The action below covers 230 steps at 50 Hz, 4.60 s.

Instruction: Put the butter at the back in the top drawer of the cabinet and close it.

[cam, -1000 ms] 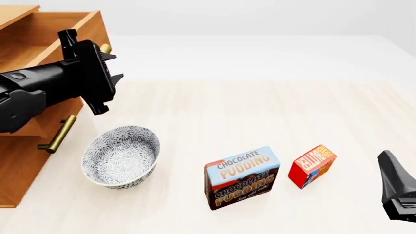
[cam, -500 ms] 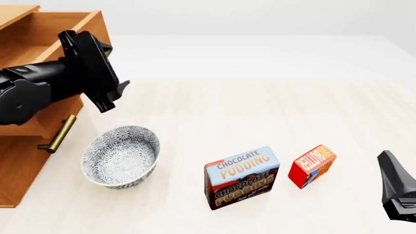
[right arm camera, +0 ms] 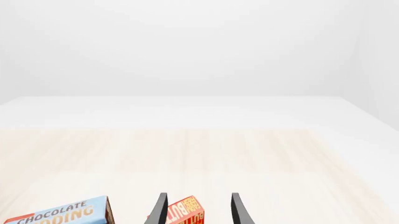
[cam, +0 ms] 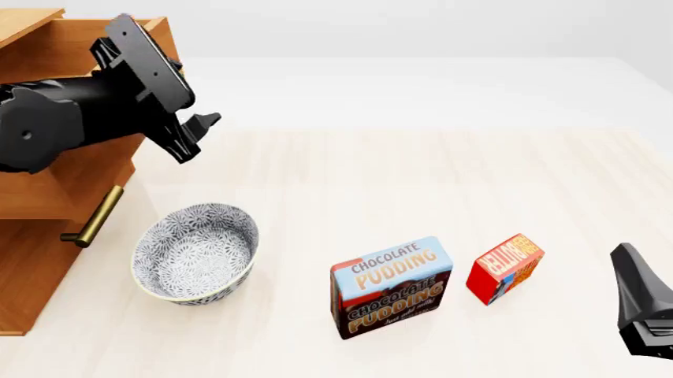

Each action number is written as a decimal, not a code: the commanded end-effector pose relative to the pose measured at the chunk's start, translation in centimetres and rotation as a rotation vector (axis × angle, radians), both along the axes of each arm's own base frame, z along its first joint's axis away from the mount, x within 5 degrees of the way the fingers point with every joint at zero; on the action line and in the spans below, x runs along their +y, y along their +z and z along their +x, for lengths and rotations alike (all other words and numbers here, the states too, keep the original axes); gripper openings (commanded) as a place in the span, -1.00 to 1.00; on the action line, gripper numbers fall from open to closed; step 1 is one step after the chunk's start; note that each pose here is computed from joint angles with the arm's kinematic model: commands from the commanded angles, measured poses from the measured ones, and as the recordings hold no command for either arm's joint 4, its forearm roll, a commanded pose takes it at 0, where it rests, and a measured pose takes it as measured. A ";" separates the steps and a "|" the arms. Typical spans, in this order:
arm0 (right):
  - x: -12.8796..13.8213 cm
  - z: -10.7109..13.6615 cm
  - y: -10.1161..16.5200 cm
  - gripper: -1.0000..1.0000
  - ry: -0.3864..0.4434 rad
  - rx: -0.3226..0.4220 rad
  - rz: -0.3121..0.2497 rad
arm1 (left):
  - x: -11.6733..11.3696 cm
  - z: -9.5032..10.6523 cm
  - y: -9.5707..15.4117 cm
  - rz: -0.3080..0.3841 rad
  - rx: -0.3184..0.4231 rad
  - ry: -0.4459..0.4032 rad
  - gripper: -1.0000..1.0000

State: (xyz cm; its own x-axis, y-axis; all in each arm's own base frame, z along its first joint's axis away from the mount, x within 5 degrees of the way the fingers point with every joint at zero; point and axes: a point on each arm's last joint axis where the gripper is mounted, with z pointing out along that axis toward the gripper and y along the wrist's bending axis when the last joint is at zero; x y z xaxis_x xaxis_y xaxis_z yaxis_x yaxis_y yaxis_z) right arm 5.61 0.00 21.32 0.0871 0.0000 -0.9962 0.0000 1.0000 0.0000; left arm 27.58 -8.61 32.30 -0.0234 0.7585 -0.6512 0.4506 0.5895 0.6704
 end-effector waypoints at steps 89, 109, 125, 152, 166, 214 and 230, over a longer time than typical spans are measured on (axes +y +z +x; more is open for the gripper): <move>0.0 0.0 0.0 1.00 0.000 0.000 0.000 | 3.3 -4.3 15.7 -0.738 0.099 0.312 1.00; 0.0 0.0 0.0 1.00 0.000 0.000 0.000 | 4.3 -4.0 14.8 -0.771 0.096 0.368 1.00; 0.0 0.0 0.0 1.00 0.000 0.000 0.000 | 5.5 -4.3 13.8 -0.786 0.090 0.420 1.00; 0.0 0.0 0.0 1.00 0.000 0.000 0.000 | 5.9 -2.8 12.0 -0.795 0.138 0.475 1.00; 0.0 0.0 0.0 1.00 0.000 0.000 0.000 | 5.4 -1.4 11.6 -0.798 0.167 0.473 1.00; 0.0 0.0 0.0 1.00 0.000 0.000 0.000 | 5.5 0.5 12.9 -0.796 0.335 0.587 1.00; 0.0 0.0 0.0 1.00 0.000 0.000 0.000 | 5.7 0.9 13.0 -0.796 0.348 0.607 1.00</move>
